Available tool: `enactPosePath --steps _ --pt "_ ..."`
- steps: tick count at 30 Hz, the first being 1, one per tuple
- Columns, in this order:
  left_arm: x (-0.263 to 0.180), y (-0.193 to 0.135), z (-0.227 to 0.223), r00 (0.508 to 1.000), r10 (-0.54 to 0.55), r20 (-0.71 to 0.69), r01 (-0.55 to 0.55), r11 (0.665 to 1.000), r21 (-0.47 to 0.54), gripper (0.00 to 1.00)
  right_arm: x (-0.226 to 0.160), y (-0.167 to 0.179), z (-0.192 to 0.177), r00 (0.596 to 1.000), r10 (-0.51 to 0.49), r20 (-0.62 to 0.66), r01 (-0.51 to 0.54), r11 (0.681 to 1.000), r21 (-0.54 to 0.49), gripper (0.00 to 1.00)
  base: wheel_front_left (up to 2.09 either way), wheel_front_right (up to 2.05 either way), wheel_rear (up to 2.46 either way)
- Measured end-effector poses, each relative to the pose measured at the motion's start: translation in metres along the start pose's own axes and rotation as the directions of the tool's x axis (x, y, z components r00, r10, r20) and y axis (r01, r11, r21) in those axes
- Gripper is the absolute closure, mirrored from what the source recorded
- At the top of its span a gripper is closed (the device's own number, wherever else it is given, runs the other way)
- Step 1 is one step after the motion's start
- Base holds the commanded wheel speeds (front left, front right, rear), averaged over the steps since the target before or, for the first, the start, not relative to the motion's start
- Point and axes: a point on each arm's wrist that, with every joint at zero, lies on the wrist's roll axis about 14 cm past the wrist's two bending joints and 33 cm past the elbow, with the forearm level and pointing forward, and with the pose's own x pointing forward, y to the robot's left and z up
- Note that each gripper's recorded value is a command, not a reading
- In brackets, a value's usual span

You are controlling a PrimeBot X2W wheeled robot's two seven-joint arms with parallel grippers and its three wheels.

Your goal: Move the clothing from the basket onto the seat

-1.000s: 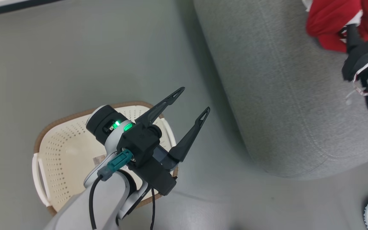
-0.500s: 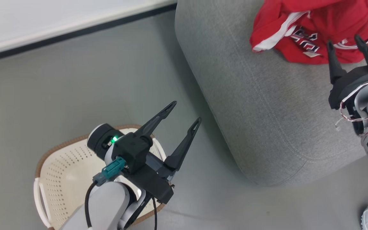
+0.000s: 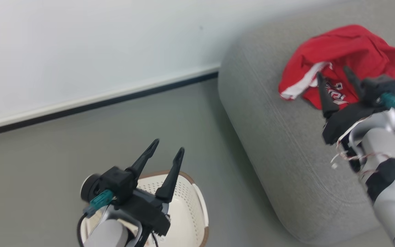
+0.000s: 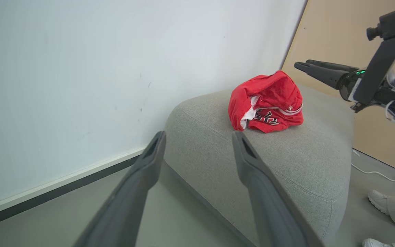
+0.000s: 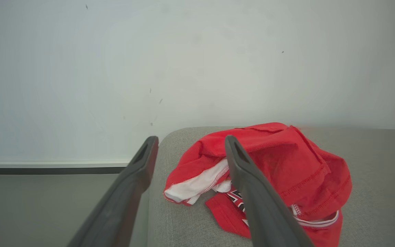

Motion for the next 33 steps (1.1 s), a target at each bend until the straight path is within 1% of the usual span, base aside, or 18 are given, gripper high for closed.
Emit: enactPosePath --steps 1,2,5,10,14,18,22,27,33 --pt "-0.005 0.005 0.001 1.000 0.022 0.002 -0.022 1.000 -0.003 0.00 -0.001 0.008 0.001 1.000 0.015 0.007 -0.015 1.000 0.013 0.00 0.00 0.00 0.00" --pt "-0.005 0.005 0.001 1.000 0.022 0.002 -0.022 1.000 -0.003 0.00 -0.001 0.008 0.001 1.000 0.015 0.007 -0.015 1.000 0.013 0.00 0.00 0.00 0.00" --pt "-0.024 0.021 0.004 0.995 0.096 0.000 -0.096 0.995 0.004 0.00 -0.005 0.032 0.003 0.998 0.059 0.024 -0.060 0.997 0.042 0.00 0.00 0.00 0.00" --pt "-0.058 0.049 0.013 0.975 0.222 0.022 -0.223 0.974 0.031 0.00 -0.015 0.066 0.007 0.991 0.125 0.056 -0.130 0.988 0.082 0.00 0.00 0.00 0.00" --pt "-0.088 0.072 0.021 0.942 0.333 0.048 -0.335 0.941 0.046 0.00 -0.023 0.094 0.011 0.981 0.172 0.085 -0.181 0.977 0.109 0.00 0.00 0.00 0.00" --pt "-0.116 0.089 0.026 0.905 0.421 0.066 -0.424 0.904 0.057 0.00 -0.033 0.115 0.013 0.974 0.199 0.109 -0.213 0.968 0.135 0.00 0.00 0.00 0.00" --pt "-0.144 0.103 0.028 0.869 0.489 0.075 -0.493 0.868 0.064 0.00 -0.045 0.127 0.009 0.972 0.206 0.115 -0.223 0.961 0.165 0.00 0.00 0.00 0.00" --pt "-0.179 0.118 0.024 0.815 0.575 0.075 -0.579 0.813 0.062 0.00 -0.056 0.140 0.009 0.969 0.206 0.133 -0.231 0.951 0.204 0.00 0.00 0.00 0.00" --pt "-0.203 0.126 0.021 0.772 0.631 0.074 -0.635 0.771 0.054 0.00 -0.069 0.143 0.000 0.973 0.190 0.129 -0.215 0.949 0.231 0.00 0.00 0.00 0.00"
